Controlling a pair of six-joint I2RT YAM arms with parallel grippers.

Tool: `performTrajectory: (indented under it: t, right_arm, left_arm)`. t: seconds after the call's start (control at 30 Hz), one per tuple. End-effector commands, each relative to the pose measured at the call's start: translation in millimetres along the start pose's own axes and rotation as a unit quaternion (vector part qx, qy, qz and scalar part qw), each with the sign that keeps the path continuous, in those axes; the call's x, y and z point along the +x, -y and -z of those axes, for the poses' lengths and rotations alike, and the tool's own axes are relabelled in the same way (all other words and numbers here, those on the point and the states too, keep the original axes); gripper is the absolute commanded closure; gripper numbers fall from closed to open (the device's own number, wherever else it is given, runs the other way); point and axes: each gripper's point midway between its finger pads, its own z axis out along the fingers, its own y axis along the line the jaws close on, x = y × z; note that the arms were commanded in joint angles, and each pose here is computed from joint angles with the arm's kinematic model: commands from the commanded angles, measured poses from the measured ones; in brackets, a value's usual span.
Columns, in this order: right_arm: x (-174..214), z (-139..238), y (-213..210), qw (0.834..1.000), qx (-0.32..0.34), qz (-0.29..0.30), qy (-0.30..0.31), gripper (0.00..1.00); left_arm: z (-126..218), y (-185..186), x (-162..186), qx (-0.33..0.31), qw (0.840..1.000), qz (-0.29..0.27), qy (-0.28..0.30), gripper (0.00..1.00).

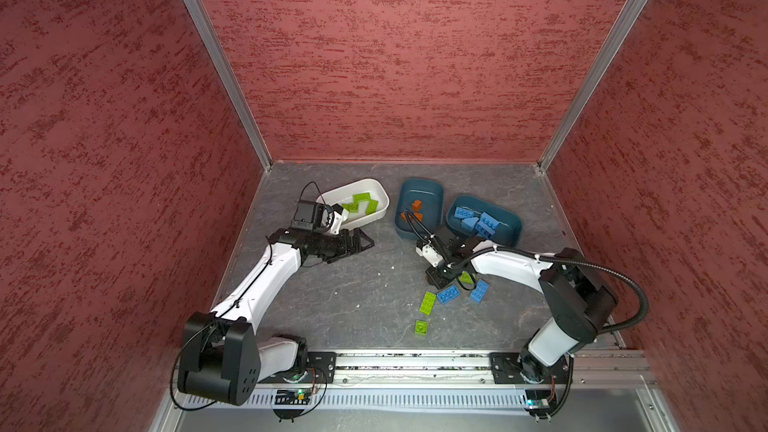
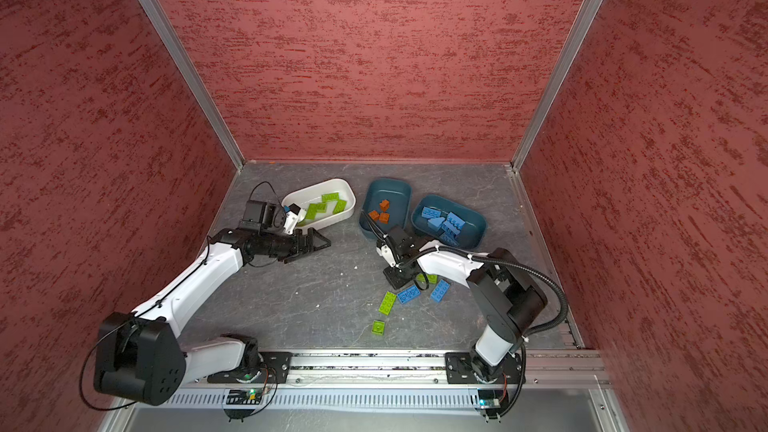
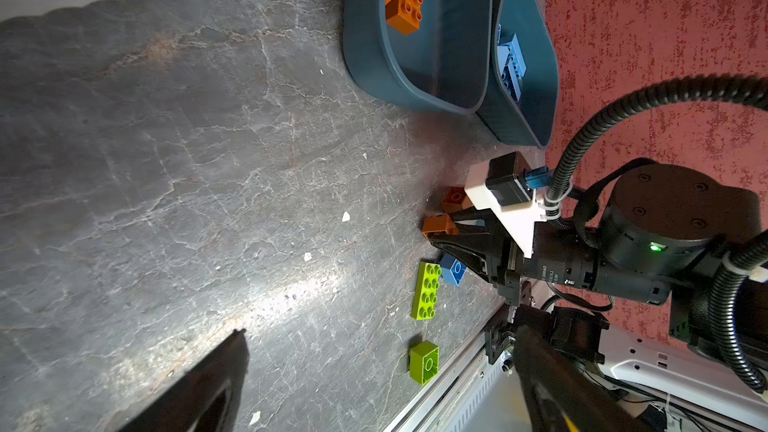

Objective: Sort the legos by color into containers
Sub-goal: 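Carry the orange-brown brick into the nearer teal tub and release it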

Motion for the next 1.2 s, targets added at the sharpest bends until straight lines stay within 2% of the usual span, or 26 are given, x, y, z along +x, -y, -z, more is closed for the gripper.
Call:
performTrajectory:
  t: [0.0,0.1,0.33,0.73,0.9,1.17]
  right_arm:
    - [-34.8,32.0,-5.3,0.998,0.006,0.014,0.063,0.83]
    - [-63.8,53.0,4.0,0.994,0.013,0.006,0.106,0.83]
    - [-135.4,81.0,57.5,0.982,0.039,-0.042,0.181,0.84]
    - [-216.7,55.0,131.4,0.975,0.087,-0.06,0.197,0.81]
    - [-240.3,33.7,120.0,0.975,0.023,-0.063,0.21,0.8]
    - [-265.2,14.3,116.1,0.967,-0.022,-0.089,0.237,0.74]
  left_arm:
    - [8.8,1.9,-1.8,-0.003,1.0,-0.009,0.013,0.0]
    - [12.8,6.6,-4.4,0.003,1.0,-0.011,0.019,0.0]
    - [15.1,24.0,-16.9,0.035,0.999,-0.014,0.035,0.0]
    - [14.6,35.6,-26.4,0.045,0.998,-0.022,0.041,0.0]
    - [15.6,31.5,-24.7,0.041,0.998,-0.019,0.04,0.0]
    - [14.5,27.1,-25.6,0.037,0.999,-0.016,0.036,0.0]
